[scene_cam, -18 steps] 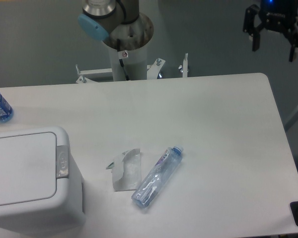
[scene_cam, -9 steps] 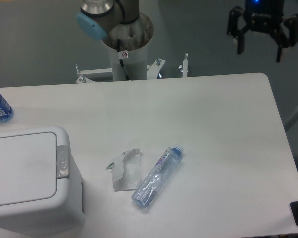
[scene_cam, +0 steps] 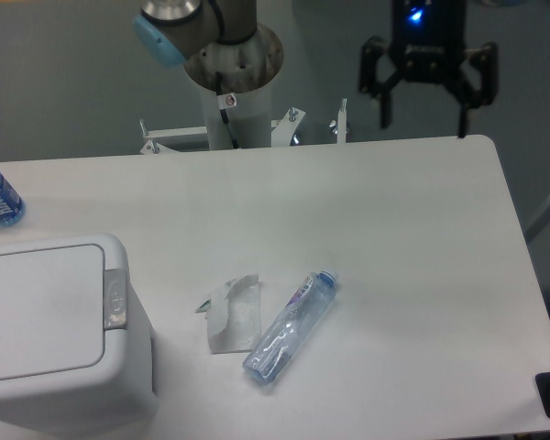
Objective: Open the trash can
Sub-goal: 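Move the open gripper from its raised position toward the trash bin, then lower the gripper onto the grey lid button of the trash bin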
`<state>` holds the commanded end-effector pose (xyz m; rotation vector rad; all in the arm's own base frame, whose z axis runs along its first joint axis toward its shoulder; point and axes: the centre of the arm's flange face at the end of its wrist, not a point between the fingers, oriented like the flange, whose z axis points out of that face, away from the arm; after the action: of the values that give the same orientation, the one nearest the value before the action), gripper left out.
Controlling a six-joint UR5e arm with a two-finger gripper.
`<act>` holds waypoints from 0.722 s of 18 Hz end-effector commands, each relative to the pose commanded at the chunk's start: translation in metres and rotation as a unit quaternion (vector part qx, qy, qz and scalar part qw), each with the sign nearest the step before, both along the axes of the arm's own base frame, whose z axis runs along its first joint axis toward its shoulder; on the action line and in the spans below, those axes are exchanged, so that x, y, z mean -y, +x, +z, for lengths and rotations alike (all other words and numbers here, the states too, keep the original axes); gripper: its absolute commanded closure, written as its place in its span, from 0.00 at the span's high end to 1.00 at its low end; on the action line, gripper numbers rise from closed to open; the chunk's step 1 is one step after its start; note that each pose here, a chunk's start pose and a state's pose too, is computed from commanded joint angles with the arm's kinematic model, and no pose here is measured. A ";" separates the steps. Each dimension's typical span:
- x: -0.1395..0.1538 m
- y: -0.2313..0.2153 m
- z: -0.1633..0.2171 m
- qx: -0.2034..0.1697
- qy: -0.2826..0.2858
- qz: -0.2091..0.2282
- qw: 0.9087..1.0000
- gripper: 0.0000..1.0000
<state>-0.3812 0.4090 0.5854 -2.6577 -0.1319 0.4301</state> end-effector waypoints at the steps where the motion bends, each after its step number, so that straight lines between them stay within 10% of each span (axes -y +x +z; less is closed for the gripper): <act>1: -0.011 0.007 -0.002 0.006 0.010 0.009 1.000 1.00; 13: -0.139 0.091 -0.045 0.093 0.102 0.073 0.988 1.00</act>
<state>-0.2904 0.5481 0.5401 -2.4901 -0.4071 0.2005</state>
